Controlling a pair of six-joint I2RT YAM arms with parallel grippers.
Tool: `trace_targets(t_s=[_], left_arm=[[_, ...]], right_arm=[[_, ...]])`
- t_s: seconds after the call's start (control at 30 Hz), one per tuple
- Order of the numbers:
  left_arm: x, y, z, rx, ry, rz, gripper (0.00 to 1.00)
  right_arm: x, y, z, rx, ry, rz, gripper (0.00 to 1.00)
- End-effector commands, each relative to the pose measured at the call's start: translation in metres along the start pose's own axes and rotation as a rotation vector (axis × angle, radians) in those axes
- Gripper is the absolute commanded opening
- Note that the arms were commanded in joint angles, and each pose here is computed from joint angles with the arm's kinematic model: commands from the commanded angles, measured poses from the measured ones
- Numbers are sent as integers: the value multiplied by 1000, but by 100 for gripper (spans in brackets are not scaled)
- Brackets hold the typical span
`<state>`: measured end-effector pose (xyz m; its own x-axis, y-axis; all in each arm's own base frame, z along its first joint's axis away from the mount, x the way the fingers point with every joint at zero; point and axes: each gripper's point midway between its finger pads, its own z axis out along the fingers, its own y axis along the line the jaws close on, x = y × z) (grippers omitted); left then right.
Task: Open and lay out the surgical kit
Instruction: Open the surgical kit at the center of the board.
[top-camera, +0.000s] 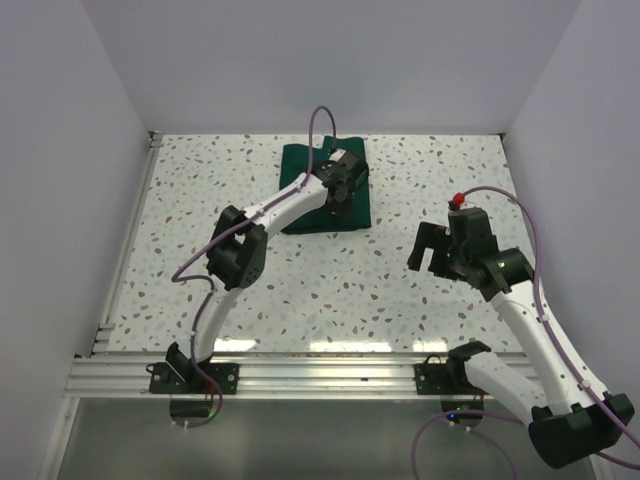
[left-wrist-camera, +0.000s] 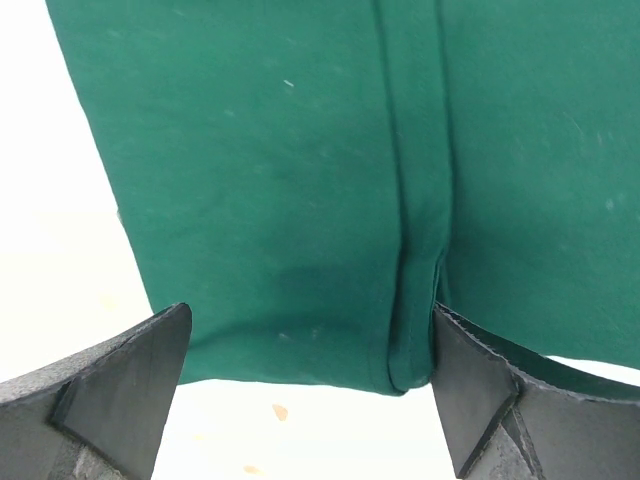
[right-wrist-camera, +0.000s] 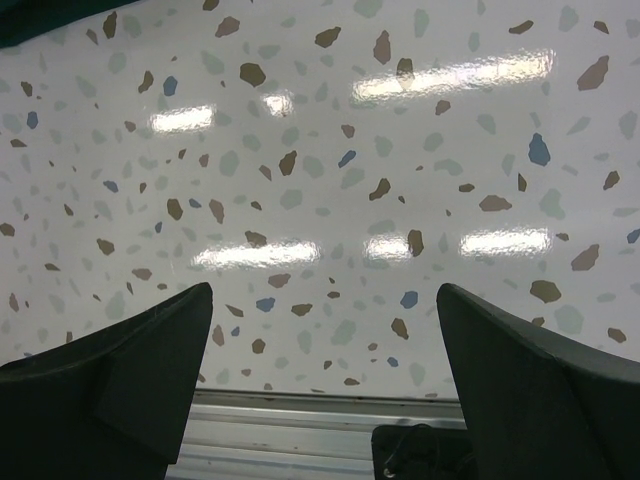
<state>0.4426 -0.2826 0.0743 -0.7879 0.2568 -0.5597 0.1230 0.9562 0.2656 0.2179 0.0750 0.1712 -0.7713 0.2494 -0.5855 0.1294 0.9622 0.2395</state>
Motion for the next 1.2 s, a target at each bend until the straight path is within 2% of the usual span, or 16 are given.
trace_targets(t_s=[0.0, 0.13, 0.17, 0.23, 0.27, 0.33, 0.37, 0.47, 0.57, 0.73, 0.93, 1.0, 1.07, 1.1, 1.13, 1.17], left_arm=[[-22, 20, -14, -16, -56, -28, 100], [-10, 10, -7, 24, -31, -23, 98], [-8, 9, -5, 31, -24, -28, 91], [-6, 0, -4, 71, -14, -30, 83], [-6, -2, -3, 84, -13, -28, 72], [-4, -8, 0, 107, -1, -28, 56], [-3, -10, 0, 112, 3, -29, 42], [-1, -13, 2, 117, 17, -27, 13], [0, -14, 2, 124, 21, -26, 0], [0, -15, -2, 139, 28, -21, 0], [-24, -4, -19, 156, -42, -49, 0], [-38, 15, -32, 134, -78, -87, 0], [-44, 56, -30, 88, -75, -181, 0], [-56, 81, -46, 95, -109, -246, 0], [-65, 124, -38, 65, -127, -340, 0], [-48, 146, -28, 44, -94, -392, 0]], right_arm=[[-6, -1, 3, 10, -27, -6, 99], [-7, -1, 3, 9, -28, -9, 99], [-6, -2, 3, 13, -25, -11, 99], [-7, -2, 2, 16, -25, -11, 99], [-7, -2, 2, 17, -24, -14, 99], [-8, -3, 2, 20, -23, -18, 99], [-8, -2, 2, 20, -25, -17, 99], [-7, -3, 3, 21, -22, -18, 99], [-7, -3, 3, 24, -21, -18, 99], [-6, -4, 6, 25, -23, -13, 99], [-4, 2, 13, 12, 19, -24, 99], [-3, 4, 17, 9, 36, -28, 99], [-1, 5, 20, 8, 52, -26, 98], [-2, 5, 20, 8, 54, -26, 98], [-2, 5, 20, 9, 57, -28, 98], [-2, 5, 20, 12, 62, -32, 98]])
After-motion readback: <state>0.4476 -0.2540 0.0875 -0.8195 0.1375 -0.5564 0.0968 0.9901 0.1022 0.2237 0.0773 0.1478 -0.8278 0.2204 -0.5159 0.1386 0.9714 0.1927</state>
